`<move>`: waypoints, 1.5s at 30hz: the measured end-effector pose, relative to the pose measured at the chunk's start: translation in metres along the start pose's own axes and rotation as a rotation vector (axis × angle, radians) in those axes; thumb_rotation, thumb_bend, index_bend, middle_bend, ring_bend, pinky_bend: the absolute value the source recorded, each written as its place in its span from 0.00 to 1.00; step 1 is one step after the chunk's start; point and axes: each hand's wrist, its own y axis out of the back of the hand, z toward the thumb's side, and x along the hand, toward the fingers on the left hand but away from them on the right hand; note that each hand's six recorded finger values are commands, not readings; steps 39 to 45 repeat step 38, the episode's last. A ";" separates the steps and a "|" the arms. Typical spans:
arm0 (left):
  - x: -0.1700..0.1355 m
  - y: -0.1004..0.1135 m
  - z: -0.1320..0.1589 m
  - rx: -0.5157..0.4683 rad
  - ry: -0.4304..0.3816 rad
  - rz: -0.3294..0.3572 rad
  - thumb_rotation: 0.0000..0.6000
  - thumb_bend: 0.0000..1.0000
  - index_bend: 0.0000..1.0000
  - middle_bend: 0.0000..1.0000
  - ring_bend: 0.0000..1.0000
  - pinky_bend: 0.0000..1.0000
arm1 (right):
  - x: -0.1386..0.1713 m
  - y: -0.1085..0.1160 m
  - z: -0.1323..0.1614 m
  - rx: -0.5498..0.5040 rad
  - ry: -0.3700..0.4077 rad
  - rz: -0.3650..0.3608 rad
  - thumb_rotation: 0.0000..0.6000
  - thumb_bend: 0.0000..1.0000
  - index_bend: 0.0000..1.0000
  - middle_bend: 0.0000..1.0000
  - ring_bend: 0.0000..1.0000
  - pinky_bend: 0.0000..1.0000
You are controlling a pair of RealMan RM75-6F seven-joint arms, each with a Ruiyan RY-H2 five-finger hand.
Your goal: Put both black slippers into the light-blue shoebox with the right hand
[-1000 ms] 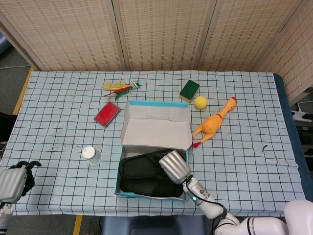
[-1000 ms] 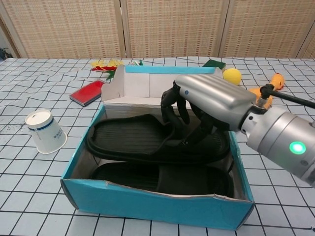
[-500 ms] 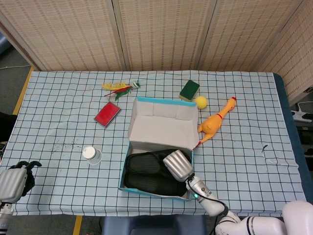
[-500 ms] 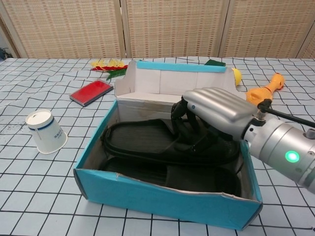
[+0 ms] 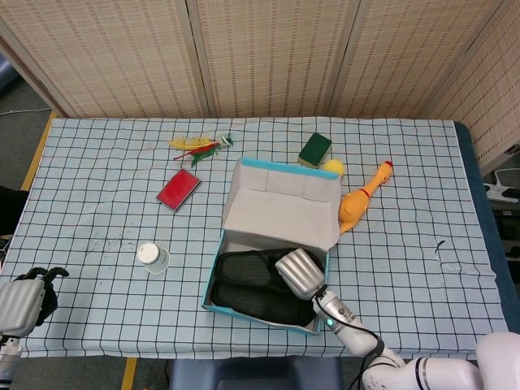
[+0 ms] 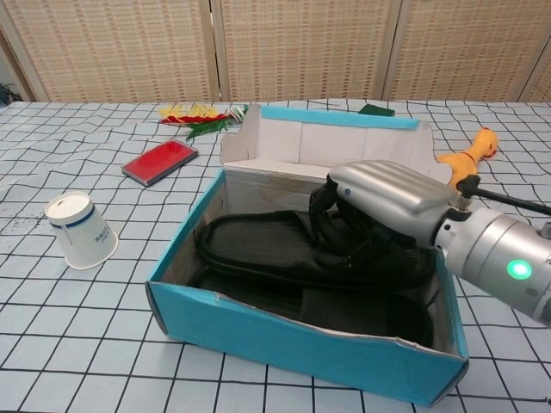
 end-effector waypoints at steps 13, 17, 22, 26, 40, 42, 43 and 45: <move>0.001 -0.001 0.000 0.002 0.003 -0.003 1.00 0.41 0.36 0.31 0.30 0.46 | 0.024 0.048 -0.011 -0.065 0.035 0.000 1.00 0.15 0.00 0.00 0.00 0.07; 0.001 -0.001 -0.001 0.002 0.003 -0.003 1.00 0.41 0.36 0.31 0.30 0.46 | 0.037 0.062 -0.019 -0.084 0.027 -0.022 1.00 0.13 0.00 0.00 0.00 0.07; 0.000 0.000 0.000 0.001 0.001 0.001 1.00 0.41 0.36 0.31 0.30 0.46 | 0.066 0.078 -0.039 -0.084 -0.020 -0.061 1.00 0.13 0.00 0.00 0.00 0.07; 0.000 0.002 0.000 0.001 0.001 0.010 1.00 0.41 0.36 0.31 0.30 0.46 | 0.093 0.084 -0.068 -0.022 -0.117 -0.144 1.00 0.13 0.00 0.00 0.00 0.07; 0.000 -0.001 0.006 0.030 -0.013 0.020 1.00 0.41 0.36 0.31 0.30 0.46 | 0.178 0.071 -0.184 0.127 -0.507 -0.275 1.00 0.14 0.00 0.00 0.00 0.05; 0.000 -0.001 0.006 0.030 -0.013 0.020 1.00 0.41 0.36 0.31 0.30 0.46 | 0.178 0.071 -0.184 0.127 -0.507 -0.275 1.00 0.14 0.00 0.00 0.00 0.05; 0.000 -0.001 0.006 0.030 -0.013 0.020 1.00 0.41 0.36 0.31 0.30 0.46 | 0.178 0.071 -0.184 0.127 -0.507 -0.275 1.00 0.14 0.00 0.00 0.00 0.05; 0.000 -0.001 0.006 0.030 -0.013 0.020 1.00 0.41 0.36 0.31 0.30 0.46 | 0.178 0.071 -0.184 0.127 -0.507 -0.275 1.00 0.14 0.00 0.00 0.00 0.05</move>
